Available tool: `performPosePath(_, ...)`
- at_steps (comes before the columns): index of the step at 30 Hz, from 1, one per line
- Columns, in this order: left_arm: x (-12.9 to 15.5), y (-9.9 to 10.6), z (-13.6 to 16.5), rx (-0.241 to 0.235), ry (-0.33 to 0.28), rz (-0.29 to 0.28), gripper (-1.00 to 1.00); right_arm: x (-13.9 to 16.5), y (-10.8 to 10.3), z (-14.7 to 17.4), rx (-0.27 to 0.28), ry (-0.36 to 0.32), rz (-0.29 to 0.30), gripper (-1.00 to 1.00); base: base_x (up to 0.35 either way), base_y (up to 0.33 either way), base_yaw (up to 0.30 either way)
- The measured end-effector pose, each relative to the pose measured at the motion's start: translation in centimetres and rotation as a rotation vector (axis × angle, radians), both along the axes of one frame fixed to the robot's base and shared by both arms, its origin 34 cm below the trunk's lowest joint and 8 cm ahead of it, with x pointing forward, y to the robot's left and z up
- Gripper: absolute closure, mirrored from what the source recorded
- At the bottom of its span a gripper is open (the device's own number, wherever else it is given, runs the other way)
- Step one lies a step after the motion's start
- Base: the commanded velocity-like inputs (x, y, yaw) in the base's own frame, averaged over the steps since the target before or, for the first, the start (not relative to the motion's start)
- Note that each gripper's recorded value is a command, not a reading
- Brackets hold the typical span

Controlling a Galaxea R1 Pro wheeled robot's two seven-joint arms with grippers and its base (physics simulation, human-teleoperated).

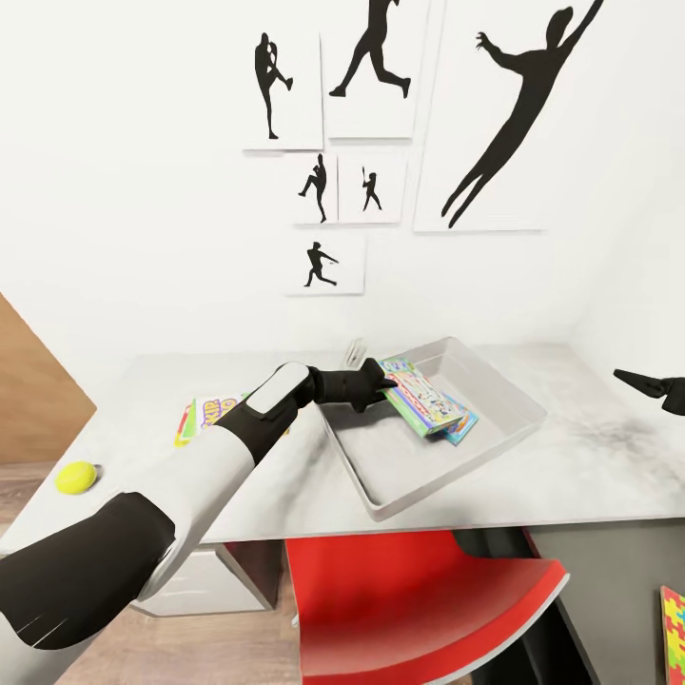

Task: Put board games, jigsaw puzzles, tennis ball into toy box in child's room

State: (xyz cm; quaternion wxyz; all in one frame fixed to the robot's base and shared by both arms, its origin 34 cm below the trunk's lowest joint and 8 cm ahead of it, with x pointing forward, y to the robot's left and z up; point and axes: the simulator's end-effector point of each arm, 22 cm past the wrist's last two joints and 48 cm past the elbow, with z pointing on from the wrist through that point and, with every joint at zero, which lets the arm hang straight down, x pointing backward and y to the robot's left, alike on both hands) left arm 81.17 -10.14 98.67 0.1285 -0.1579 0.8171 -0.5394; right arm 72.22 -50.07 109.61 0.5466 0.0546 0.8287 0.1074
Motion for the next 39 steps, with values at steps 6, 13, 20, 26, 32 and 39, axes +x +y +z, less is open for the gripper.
performPosePath(6,0.0,0.2,-0.4,0.009,0.007,0.002,1.0,0.0,0.0,-0.1,0.002,0.004,0.0,-1.0,0.0,0.0,0.0)
performPosePath(13,0.0,0.5,-1.3,0.018,0.025,0.007,1.0,-0.1,-0.6,0.1,0.006,-0.001,-0.015,-1.0,0.0,0.0,0.0)
performPosePath(20,0.0,0.5,-2.1,0.019,0.036,0.007,1.0,0.0,-0.7,-0.4,0.007,0.007,-0.018,-1.0,0.0,0.0,0.0)
performPosePath(26,0.1,0.5,-2.7,0.019,0.046,0.008,1.0,0.1,-0.7,-1.0,0.007,0.017,-0.018,-1.0,0.0,0.0,0.0)
performPosePath(32,0.0,0.5,-3.5,0.017,0.058,0.009,1.0,0.3,-0.7,-1.6,0.007,0.028,-0.017,-1.0,0.0,0.0,0.0)
performPosePath(39,-0.1,0.7,-4.8,0.021,0.081,0.012,1.0,0.4,-0.7,-2.2,0.007,0.039,-0.017,-1.0,0.0,0.0,0.0)
